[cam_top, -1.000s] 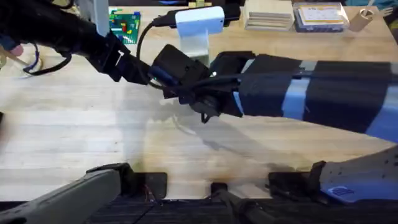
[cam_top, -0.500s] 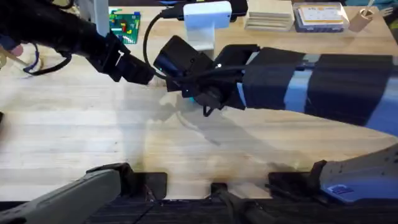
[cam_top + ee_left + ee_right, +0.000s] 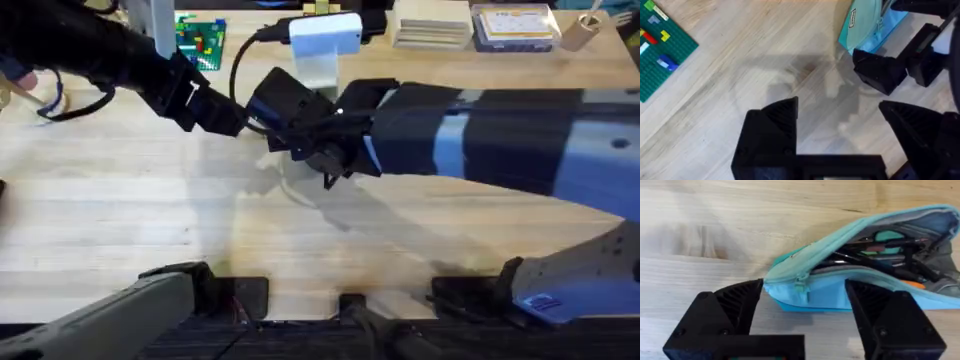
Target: Unzip the bag, pick up the pens from the table one at a time and place them inside, then zip the bag closed.
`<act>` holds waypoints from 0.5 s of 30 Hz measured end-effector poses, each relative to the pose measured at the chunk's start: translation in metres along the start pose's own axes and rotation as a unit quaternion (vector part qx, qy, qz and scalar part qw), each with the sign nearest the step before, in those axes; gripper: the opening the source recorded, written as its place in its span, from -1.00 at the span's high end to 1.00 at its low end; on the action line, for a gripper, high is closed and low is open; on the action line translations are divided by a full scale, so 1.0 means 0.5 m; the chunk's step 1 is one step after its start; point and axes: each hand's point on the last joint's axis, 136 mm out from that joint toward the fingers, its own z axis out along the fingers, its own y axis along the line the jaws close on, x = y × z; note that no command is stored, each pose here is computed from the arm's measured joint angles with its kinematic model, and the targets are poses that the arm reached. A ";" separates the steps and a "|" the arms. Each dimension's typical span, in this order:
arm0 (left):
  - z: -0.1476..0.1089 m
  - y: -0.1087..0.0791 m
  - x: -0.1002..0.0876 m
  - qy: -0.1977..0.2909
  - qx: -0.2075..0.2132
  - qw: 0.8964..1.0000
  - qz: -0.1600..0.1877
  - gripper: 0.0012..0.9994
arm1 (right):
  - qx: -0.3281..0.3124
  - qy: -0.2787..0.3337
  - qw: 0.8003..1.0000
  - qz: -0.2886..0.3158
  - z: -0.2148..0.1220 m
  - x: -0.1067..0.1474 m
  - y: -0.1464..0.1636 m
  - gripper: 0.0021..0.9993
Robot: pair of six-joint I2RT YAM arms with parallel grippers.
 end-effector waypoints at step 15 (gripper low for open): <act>0.000 0.000 0.000 0.000 0.000 1.000 0.000 -0.99 | -0.002 -0.002 1.000 0.002 0.004 -0.001 0.004 -0.83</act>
